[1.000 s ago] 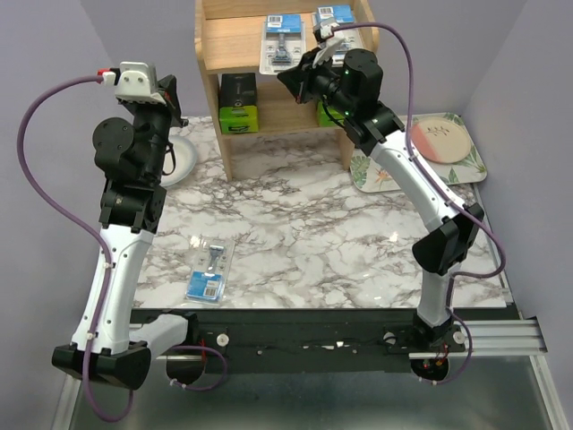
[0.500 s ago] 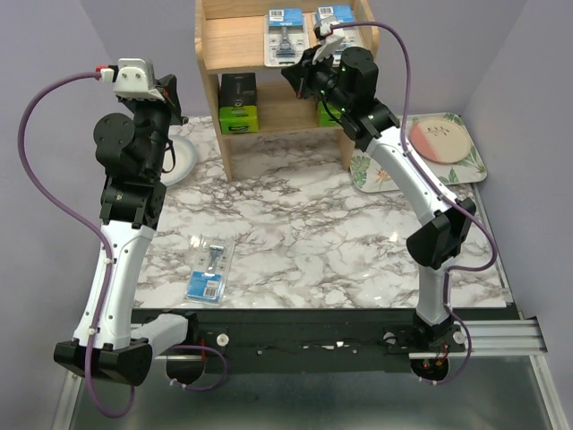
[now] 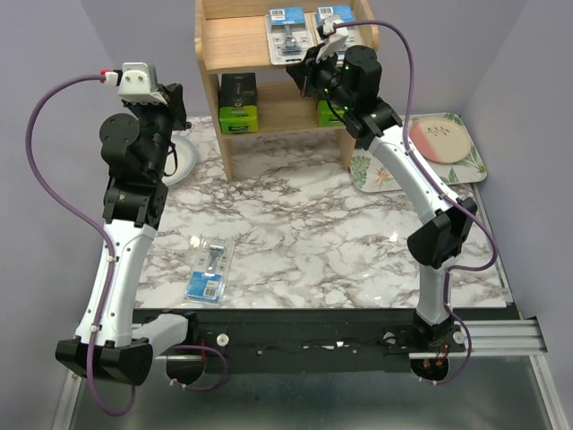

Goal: Place and organize the shaving razors onto the shelf

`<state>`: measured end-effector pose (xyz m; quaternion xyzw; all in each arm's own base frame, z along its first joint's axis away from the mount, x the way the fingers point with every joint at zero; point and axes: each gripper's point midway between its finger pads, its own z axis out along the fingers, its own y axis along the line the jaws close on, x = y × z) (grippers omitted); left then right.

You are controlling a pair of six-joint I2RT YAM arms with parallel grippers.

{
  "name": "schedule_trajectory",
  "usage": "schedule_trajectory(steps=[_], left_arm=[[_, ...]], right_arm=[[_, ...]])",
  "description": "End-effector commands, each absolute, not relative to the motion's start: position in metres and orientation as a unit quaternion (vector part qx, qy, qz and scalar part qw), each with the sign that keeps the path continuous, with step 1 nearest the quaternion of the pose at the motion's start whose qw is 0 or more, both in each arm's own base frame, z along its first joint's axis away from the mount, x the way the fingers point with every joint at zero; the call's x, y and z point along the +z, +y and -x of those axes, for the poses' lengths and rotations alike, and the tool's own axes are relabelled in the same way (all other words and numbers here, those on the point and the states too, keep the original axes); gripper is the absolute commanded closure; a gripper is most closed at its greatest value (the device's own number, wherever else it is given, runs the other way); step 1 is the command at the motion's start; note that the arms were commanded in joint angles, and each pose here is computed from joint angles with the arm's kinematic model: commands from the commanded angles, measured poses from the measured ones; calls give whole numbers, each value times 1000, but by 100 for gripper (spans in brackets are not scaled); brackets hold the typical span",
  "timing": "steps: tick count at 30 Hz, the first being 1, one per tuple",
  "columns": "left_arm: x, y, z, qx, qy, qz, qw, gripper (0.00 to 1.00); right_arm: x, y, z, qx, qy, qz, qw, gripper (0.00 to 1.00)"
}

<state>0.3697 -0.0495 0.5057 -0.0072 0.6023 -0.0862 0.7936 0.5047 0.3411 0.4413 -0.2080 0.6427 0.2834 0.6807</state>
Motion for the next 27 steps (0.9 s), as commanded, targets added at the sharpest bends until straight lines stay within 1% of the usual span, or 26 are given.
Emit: schedule_trajectory(steps=[1, 9, 11, 12, 14, 15, 16, 17, 18, 19, 22, 25, 27], left_arm=[[488, -55, -368, -113, 623, 9, 774, 81], [480, -55, -366, -112, 631, 8, 768, 80], [474, -55, -365, -111, 637, 9, 763, 76], [471, -55, -365, -112, 640, 9, 760, 69], [459, -55, -365, -113, 654, 13, 748, 63], [452, -56, -364, -118, 661, 17, 741, 58], [446, -55, -365, -116, 668, 18, 735, 55], [430, -62, -362, -125, 687, 1, 716, 51], [423, -65, -361, -121, 695, -15, 709, 45], [415, -67, -359, -123, 704, -25, 699, 42], [381, -75, -351, -142, 738, -34, 659, 33], [347, -76, -340, -158, 775, -7, 611, 29], [319, -75, -331, -158, 805, 10, 572, 28]], right_arm=[[449, 341, -515, 270, 627, 209, 700, 99], [440, 347, -514, 283, 633, 217, 687, 99], [440, 346, -511, 283, 634, 219, 685, 97], [437, 345, -508, 284, 637, 222, 681, 96], [436, 343, -503, 285, 640, 227, 677, 93], [430, 343, -497, 289, 646, 233, 667, 91], [429, 343, -492, 293, 647, 237, 663, 84], [425, 343, -487, 296, 651, 242, 655, 80], [423, 342, -480, 302, 654, 248, 648, 76], [416, 338, -469, 304, 662, 249, 638, 69], [400, 327, -444, 308, 678, 259, 616, 58], [392, 313, -422, 305, 686, 263, 606, 53], [380, 298, -395, 304, 697, 264, 594, 52]])
